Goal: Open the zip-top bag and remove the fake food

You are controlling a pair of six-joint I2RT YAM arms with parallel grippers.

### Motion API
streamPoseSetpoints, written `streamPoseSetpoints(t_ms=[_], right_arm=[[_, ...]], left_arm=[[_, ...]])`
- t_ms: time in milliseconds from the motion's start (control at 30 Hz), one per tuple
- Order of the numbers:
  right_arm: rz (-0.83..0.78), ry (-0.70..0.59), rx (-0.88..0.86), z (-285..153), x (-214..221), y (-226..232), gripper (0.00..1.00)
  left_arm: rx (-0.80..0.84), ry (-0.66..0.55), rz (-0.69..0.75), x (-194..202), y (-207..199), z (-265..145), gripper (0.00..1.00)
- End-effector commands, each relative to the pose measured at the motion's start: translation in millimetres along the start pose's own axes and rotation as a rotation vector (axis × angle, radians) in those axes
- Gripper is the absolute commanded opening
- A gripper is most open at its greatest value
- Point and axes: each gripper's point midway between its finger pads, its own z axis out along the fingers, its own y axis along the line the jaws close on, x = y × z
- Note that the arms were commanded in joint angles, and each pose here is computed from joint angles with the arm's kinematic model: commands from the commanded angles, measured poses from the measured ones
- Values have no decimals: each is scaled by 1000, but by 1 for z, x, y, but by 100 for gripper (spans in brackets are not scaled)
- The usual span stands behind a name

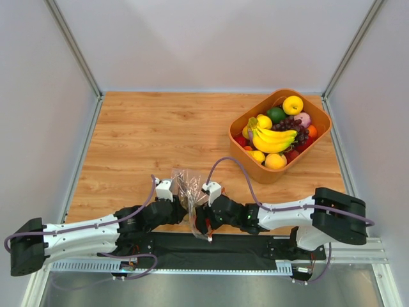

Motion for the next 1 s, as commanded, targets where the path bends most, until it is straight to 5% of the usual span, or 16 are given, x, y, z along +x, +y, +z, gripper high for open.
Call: streamPoseSetpoints(t_ms=[0, 100, 167, 367, 967], right_arm=[[-28, -20, -31, 8, -6, 20, 79], [-53, -29, 6, 11, -2, 18, 74], [-53, -48, 25, 10, -5, 15, 57], [-73, -110, 70, -12, -20, 11, 30], [-8, -123, 238, -131, -17, -49, 25]], left_arm=[[-2, 40, 28, 5, -1, -2, 42], [2, 41, 30, 5, -2, -2, 42], [-1, 41, 31, 5, -1, -2, 42], [-15, 38, 29, 6, 4, -4, 42], [-33, -38, -22, -4, 23, -22, 41]])
